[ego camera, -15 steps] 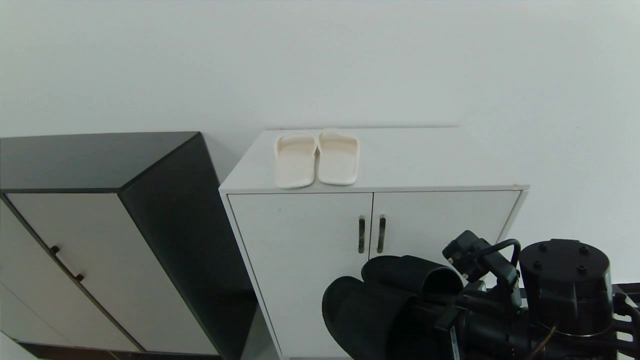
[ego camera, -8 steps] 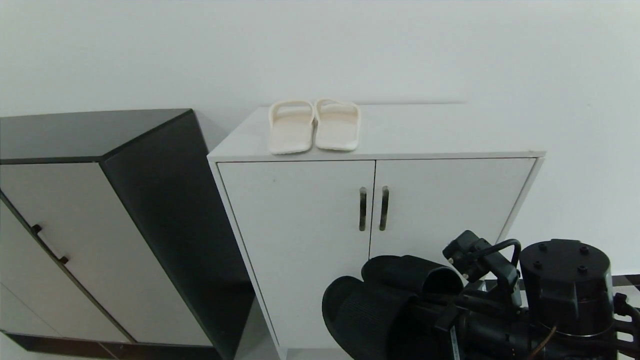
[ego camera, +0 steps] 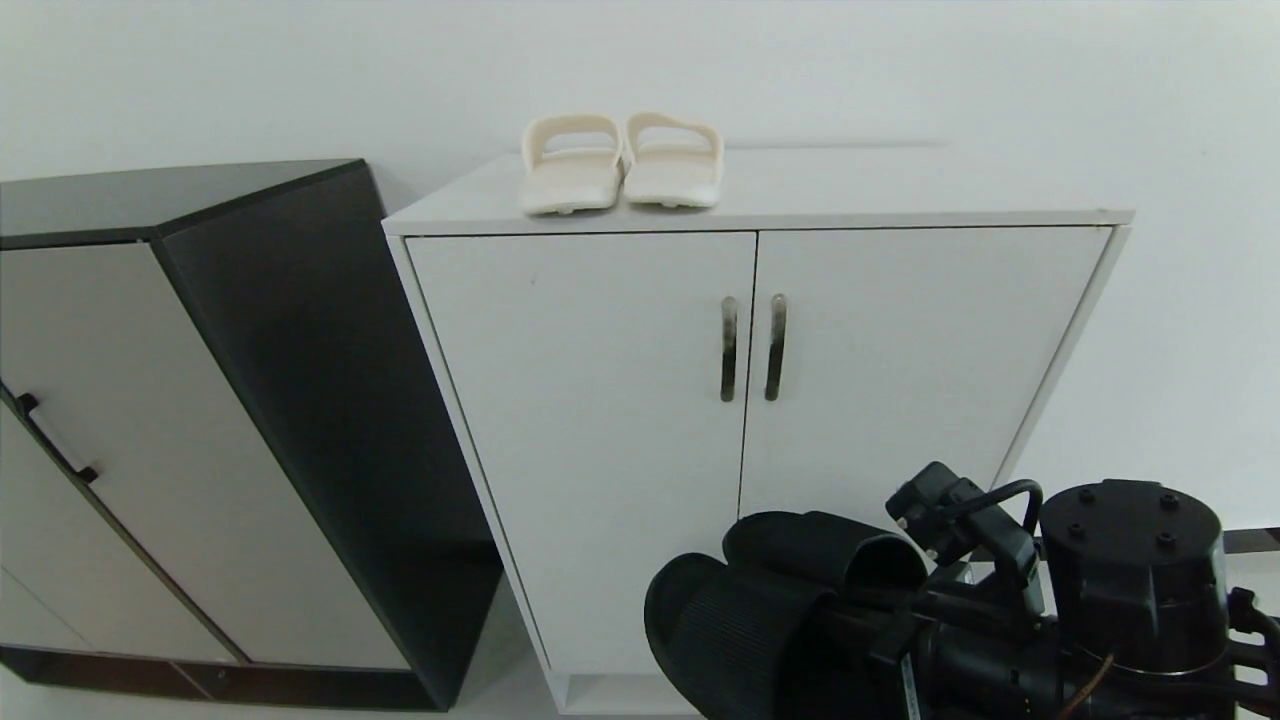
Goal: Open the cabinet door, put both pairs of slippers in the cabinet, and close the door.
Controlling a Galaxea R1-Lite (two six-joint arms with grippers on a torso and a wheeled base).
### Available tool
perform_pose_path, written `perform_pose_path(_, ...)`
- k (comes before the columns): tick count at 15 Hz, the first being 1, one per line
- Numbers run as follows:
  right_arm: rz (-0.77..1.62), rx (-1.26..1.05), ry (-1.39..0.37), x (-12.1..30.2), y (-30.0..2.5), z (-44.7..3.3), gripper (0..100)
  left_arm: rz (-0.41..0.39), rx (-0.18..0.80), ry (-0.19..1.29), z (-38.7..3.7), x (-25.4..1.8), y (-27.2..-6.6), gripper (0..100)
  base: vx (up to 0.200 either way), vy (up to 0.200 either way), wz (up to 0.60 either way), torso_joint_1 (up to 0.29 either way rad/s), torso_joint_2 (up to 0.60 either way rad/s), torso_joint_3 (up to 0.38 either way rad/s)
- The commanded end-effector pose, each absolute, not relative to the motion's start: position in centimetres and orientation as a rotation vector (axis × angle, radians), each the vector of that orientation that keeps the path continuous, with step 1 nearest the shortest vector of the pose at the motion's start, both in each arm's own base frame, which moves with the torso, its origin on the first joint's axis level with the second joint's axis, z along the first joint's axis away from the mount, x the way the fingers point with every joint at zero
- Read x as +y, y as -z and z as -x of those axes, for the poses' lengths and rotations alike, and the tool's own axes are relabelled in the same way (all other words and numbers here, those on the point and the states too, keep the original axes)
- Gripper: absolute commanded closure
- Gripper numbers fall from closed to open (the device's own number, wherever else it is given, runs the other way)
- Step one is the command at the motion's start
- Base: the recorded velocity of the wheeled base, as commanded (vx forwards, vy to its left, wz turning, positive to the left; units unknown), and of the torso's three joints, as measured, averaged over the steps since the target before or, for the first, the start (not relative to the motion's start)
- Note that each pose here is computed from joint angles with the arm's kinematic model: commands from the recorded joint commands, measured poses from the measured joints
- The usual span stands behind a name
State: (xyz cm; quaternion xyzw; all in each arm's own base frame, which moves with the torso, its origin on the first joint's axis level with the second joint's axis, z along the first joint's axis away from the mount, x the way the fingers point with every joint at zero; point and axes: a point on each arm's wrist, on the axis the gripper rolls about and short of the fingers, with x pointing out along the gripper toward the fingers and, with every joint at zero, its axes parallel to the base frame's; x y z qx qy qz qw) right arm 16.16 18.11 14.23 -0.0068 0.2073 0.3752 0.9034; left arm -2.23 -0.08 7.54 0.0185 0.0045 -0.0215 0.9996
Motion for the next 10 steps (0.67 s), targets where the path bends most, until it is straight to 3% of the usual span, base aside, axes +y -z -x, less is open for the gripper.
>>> perform_pose_path(1,0.018,0.422,-0.778,18.1,-14.2,-16.1,100,-0.073,0.025,0.07,2.1,-0.1,-7.9,0,0.0,0.0,0.0,-0.071,0.45,0.373)
perform_pose_path(3,0.017,0.412,-0.78,18.1,-14.2,-16.1,100,0.003,-0.037,0.092,2.0,-0.2,-13.8,0,0.0,0.0,0.0,-0.036,0.45,0.4)
perform_pose_path(4,0.017,0.414,-0.78,18.1,-14.1,-16.2,100,0.02,-0.022,0.106,1.6,-0.2,-14.9,0,0.0,0.0,0.0,-0.032,0.44,0.398)
perform_pose_path(5,0.018,0.415,-0.78,18.1,-14.1,-16.1,100,0.003,0.093,0.215,-1.4,-0.5,-17.4,0,0.0,0.0,0.0,-0.017,0.29,0.266)
perform_pose_path(7,0.021,0.417,-0.778,18.1,-14.0,-16.1,100,0.015,0.18,0.378,-6.1,-0.9,-18.9,0,0.0,0.0,0.0,0.0,0.13,0.132)
perform_pose_path(10,0.028,0.422,-0.79,18.2,-13.9,-15.8,100,0.005,0.199,0.613,-11.3,-2.1,-20.1,0,0.0,0.0,0.0,0.0,0.0,0.0)
